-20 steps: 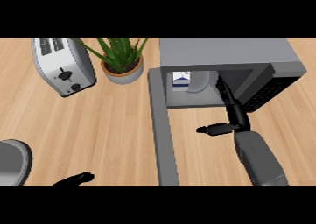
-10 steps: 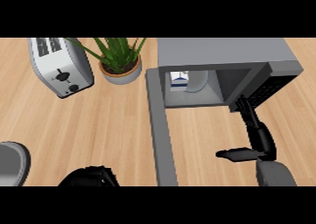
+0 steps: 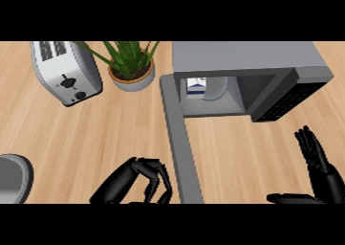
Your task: Pick up the milk, place it into the microwave and close the microwave
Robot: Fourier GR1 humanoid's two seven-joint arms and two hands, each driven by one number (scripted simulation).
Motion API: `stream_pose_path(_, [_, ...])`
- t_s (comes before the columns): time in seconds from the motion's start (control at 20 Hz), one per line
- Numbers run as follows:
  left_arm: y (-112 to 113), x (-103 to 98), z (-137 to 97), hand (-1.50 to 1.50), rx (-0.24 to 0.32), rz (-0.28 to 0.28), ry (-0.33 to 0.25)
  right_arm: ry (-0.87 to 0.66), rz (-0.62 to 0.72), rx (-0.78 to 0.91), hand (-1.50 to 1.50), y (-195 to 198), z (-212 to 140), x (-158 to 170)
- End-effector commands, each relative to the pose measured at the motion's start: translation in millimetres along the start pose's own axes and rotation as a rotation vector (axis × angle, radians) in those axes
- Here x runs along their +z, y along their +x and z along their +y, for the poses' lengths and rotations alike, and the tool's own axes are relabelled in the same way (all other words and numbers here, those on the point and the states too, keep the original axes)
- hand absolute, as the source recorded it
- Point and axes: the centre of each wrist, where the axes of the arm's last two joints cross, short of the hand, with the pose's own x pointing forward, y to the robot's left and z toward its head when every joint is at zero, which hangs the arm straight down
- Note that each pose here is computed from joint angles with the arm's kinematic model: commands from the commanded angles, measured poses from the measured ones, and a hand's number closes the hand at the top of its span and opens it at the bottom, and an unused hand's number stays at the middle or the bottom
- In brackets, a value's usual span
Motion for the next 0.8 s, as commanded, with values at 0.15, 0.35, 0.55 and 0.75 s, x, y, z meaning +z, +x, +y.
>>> stream_pose_path(0.15, [-43,-62,-24,1.5,-0.083,0.088,-0.148,-0.027,-0.042,0.028,-1.5,34,-31,16])
stream_pose_path(0.35, [-64,-76,-49,1.5,-0.069,0.065,-0.217,0.002,-0.08,-0.011,-1.5,47,-48,33])
stream_pose_path(0.55, [-71,-81,-76,1.5,-0.053,0.073,-0.237,0.018,-0.132,-0.034,-1.5,64,-58,17])
stream_pose_path(0.75, [-67,-92,-83,1.5,-0.114,0.094,-0.156,0.057,-0.183,-0.086,-1.5,71,-54,10])
